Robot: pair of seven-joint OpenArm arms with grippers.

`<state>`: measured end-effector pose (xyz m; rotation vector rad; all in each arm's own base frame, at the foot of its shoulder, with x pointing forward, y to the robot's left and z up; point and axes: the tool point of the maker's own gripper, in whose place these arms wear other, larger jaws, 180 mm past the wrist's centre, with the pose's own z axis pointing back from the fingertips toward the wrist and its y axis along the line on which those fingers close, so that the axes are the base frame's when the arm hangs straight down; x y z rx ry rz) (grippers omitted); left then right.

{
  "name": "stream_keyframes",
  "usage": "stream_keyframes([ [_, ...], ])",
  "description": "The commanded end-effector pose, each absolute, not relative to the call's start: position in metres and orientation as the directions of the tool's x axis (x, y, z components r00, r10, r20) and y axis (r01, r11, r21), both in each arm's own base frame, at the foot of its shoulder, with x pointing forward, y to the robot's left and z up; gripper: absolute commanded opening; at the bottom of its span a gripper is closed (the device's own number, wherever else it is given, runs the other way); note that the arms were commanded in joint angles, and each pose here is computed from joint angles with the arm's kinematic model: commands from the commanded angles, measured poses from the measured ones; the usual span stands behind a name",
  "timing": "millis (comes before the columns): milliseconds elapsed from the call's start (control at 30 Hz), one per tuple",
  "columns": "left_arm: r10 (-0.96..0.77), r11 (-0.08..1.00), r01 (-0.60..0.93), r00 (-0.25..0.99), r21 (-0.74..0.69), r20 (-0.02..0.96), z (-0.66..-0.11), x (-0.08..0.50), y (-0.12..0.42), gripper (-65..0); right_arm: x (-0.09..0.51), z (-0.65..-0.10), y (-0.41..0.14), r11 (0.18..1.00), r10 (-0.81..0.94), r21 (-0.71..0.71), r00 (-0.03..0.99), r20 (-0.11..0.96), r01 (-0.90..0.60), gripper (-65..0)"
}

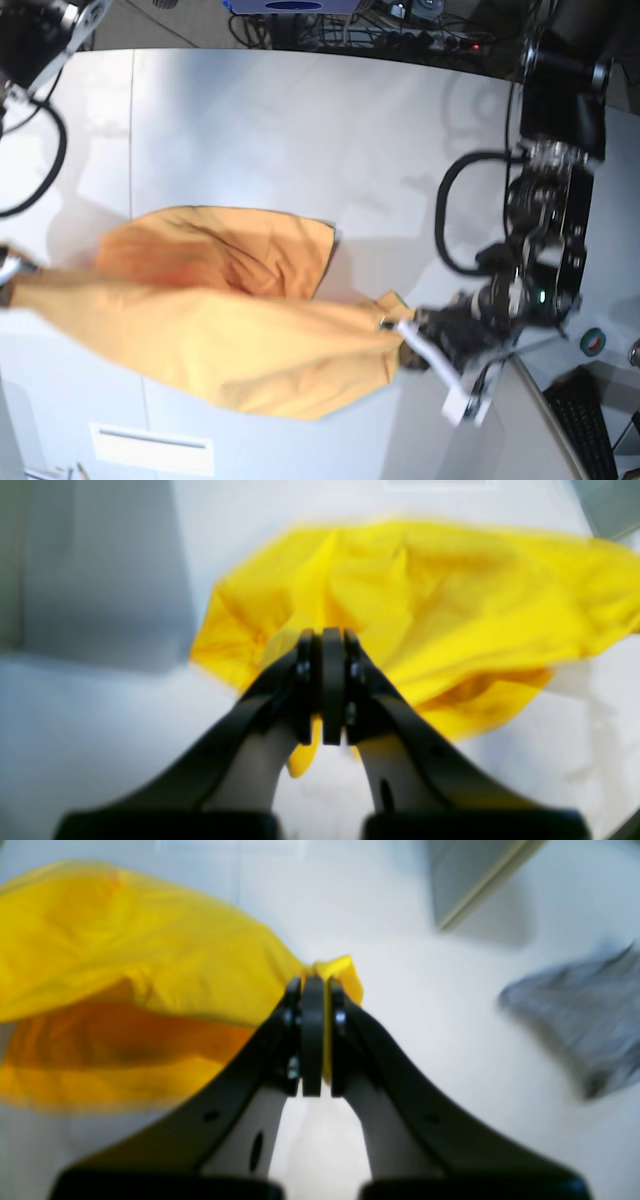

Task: Layout the t-shirt on the table in an organized manner, then fold the t-shirt properly
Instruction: 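Lift the shirt with both grippers and pull the grippers apart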

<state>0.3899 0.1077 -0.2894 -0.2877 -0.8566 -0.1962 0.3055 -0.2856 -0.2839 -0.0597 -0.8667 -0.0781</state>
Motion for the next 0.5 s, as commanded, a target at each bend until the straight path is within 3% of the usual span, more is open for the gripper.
stream_keyframes([
  [0,-0.054,0.947,0.274,0.649,-0.166,0.759,-0.297,0.383,0.113,-65.0,0.303,-0.286,-0.286,0.996,-0.054,-0.001,0.626,0.778,0.086,-65.0],
  [200,-0.106,0.975,0.196,0.824,-0.104,0.556,-0.398,0.305,0.142,-65.0,0.251,-0.386,-0.261,0.981,-0.189,0.160,0.749,0.636,0.112,-65.0],
  [467,-0.173,0.981,0.193,0.870,0.005,0.462,-0.437,0.262,0.155,-65.0,0.228,-0.434,-0.257,0.964,-0.252,0.218,0.798,0.548,0.154,-65.0],
])
